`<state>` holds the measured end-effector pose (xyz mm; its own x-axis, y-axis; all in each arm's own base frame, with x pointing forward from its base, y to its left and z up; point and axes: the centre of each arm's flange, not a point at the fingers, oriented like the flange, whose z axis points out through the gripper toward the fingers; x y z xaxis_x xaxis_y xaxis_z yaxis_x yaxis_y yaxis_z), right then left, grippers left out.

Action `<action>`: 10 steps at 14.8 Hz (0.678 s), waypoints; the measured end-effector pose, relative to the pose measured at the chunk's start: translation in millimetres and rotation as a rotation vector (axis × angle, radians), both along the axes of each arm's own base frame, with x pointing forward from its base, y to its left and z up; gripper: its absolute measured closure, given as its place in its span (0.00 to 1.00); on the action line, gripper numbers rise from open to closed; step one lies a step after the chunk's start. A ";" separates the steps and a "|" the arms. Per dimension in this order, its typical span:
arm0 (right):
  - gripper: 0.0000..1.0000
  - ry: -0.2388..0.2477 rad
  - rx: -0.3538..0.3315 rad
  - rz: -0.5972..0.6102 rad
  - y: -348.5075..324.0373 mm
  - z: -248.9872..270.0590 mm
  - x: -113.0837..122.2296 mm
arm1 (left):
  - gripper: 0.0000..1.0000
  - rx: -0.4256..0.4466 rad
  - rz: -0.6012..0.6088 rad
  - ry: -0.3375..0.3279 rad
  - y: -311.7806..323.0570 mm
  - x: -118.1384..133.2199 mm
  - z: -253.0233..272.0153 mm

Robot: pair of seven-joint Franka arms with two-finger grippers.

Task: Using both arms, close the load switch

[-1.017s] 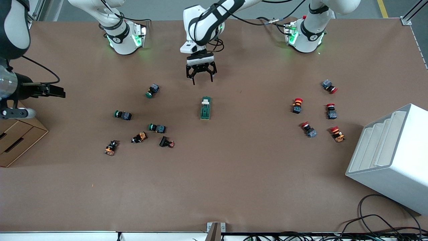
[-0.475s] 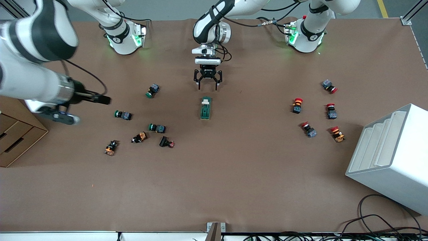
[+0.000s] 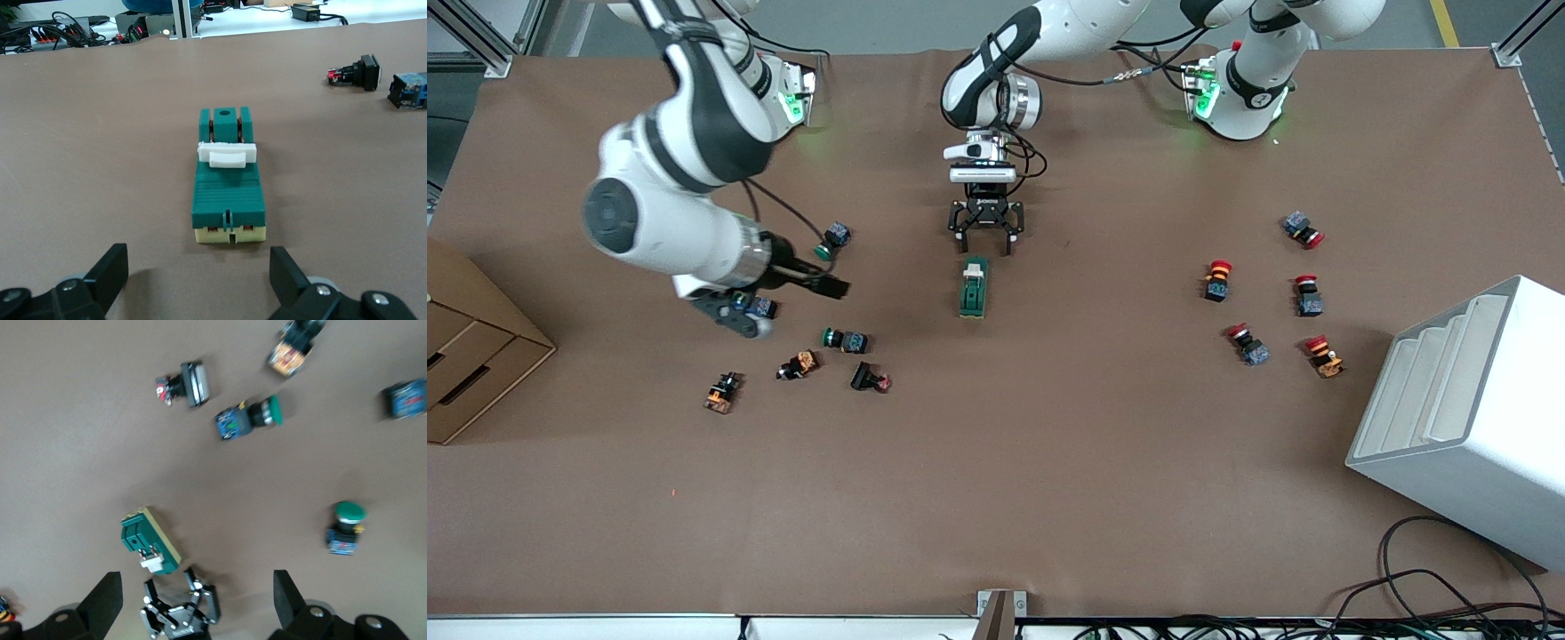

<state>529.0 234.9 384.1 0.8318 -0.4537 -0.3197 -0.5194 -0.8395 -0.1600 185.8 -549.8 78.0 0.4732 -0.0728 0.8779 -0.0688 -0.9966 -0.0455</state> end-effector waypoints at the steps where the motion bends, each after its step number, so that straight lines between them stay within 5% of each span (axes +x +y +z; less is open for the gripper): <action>1: 0.00 -0.013 0.007 -0.026 14.5 -16.0 -10.4 | 0.05 -0.016 0.009 0.000 -0.7 0.5 0.1; 4: 0.00 -0.060 0.029 -0.087 67.9 -66.7 -49.2 | 0.04 -0.077 0.039 -0.003 -6.7 3.8 3.9; 10: 0.00 -0.130 0.107 -0.220 151.5 -140.6 -107.8 | 0.04 -0.066 0.035 -0.015 -11.7 -2.2 -3.9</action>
<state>421.2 386.3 243.5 0.7544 -0.5970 -0.2729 -0.6564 -0.6837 -0.3189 183.6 -561.5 74.2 0.4609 0.0019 0.8875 -0.0340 -0.9992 0.0198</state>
